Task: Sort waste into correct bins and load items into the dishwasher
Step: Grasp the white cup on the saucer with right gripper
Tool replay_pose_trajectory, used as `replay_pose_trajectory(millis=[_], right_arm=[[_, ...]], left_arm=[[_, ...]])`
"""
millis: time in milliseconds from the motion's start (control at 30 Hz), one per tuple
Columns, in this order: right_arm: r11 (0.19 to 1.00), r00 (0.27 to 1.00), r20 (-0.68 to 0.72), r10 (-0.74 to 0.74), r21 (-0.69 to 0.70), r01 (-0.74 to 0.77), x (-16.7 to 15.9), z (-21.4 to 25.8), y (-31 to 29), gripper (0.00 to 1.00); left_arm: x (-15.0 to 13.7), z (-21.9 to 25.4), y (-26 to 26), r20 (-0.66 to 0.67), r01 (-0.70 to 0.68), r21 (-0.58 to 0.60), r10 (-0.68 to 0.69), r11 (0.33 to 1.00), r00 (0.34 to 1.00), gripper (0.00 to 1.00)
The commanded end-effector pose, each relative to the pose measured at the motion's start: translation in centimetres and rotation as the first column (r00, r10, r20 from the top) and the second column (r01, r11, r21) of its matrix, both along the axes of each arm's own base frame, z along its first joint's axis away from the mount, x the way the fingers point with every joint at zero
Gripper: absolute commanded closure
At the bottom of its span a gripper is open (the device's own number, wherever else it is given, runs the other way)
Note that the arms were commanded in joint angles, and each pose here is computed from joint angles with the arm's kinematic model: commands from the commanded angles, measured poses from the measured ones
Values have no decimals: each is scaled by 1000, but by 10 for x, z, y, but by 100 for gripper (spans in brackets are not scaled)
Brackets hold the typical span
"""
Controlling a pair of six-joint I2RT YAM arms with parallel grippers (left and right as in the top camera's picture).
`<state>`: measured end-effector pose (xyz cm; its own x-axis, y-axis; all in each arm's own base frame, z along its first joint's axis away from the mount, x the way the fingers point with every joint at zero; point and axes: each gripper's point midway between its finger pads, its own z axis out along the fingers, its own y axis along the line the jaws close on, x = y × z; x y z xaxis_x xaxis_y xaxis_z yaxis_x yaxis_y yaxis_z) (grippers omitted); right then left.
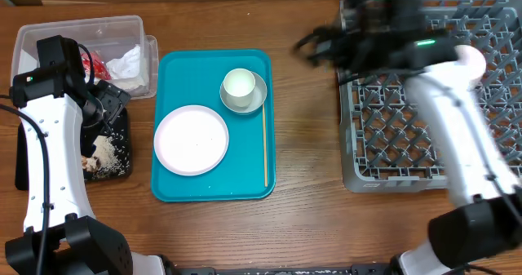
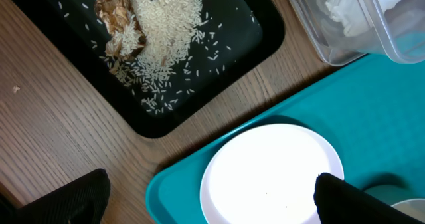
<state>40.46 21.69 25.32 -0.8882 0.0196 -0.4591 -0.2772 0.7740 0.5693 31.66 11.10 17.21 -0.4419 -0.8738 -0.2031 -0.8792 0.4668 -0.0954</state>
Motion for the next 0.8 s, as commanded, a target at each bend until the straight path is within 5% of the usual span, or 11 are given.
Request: replay_pose_trajectory(millis=[0, 233, 767], right_arm=[[940, 983, 104, -151, -294, 175, 7, -33, 16, 0], [878, 955, 285, -78, -434, 201, 4, -62, 87, 0], [897, 945, 324, 32, -426, 116, 17, -111, 144, 17]], left_arm=[[-2, 2, 1, 11, -24, -3, 24, 1000, 1000, 0], [-2, 2, 1, 11, -24, -2, 24, 1000, 1000, 0], [-2, 2, 1, 11, -24, -2, 24, 1000, 1000, 0]])
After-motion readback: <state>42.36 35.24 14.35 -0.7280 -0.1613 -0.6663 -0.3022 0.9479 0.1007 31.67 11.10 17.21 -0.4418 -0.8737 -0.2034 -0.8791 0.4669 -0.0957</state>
